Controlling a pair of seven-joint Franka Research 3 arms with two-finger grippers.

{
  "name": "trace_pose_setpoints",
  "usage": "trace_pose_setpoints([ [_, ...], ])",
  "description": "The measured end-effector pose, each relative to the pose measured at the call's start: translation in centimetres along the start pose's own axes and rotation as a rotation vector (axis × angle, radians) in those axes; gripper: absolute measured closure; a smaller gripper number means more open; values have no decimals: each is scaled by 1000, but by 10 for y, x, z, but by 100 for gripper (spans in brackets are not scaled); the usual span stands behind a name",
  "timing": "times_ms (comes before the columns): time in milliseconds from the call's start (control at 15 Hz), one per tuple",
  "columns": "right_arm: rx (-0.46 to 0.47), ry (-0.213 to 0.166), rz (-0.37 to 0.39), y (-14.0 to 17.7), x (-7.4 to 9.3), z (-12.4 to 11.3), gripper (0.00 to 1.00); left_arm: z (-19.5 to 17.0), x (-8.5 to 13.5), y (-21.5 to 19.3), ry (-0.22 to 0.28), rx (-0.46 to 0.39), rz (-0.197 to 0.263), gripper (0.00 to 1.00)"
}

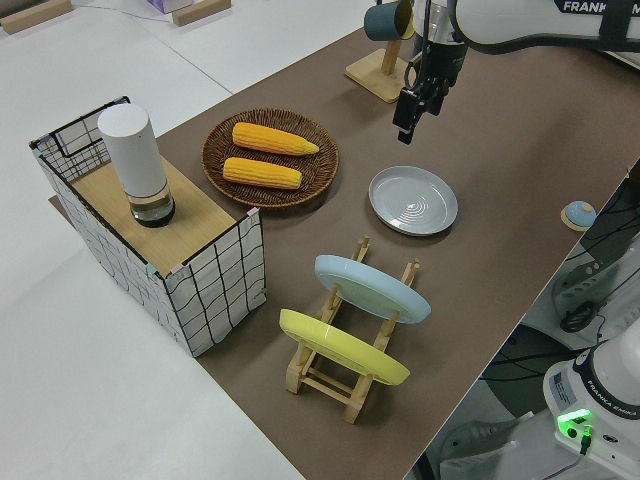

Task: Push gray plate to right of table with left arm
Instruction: 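Move the left gripper forward to the edge of the gray plate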

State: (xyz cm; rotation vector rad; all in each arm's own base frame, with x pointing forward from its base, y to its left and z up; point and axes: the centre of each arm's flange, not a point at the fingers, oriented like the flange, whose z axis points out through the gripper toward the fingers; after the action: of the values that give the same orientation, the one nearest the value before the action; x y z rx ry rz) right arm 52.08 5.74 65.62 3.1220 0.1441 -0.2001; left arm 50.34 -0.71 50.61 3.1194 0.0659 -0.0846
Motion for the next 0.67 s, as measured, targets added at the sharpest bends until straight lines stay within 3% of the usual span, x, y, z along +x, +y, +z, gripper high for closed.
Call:
trace_pose_setpoints([
  [667,0,0,0,0,0,0,1,59,-4,-31,36,-4,6,0],
])
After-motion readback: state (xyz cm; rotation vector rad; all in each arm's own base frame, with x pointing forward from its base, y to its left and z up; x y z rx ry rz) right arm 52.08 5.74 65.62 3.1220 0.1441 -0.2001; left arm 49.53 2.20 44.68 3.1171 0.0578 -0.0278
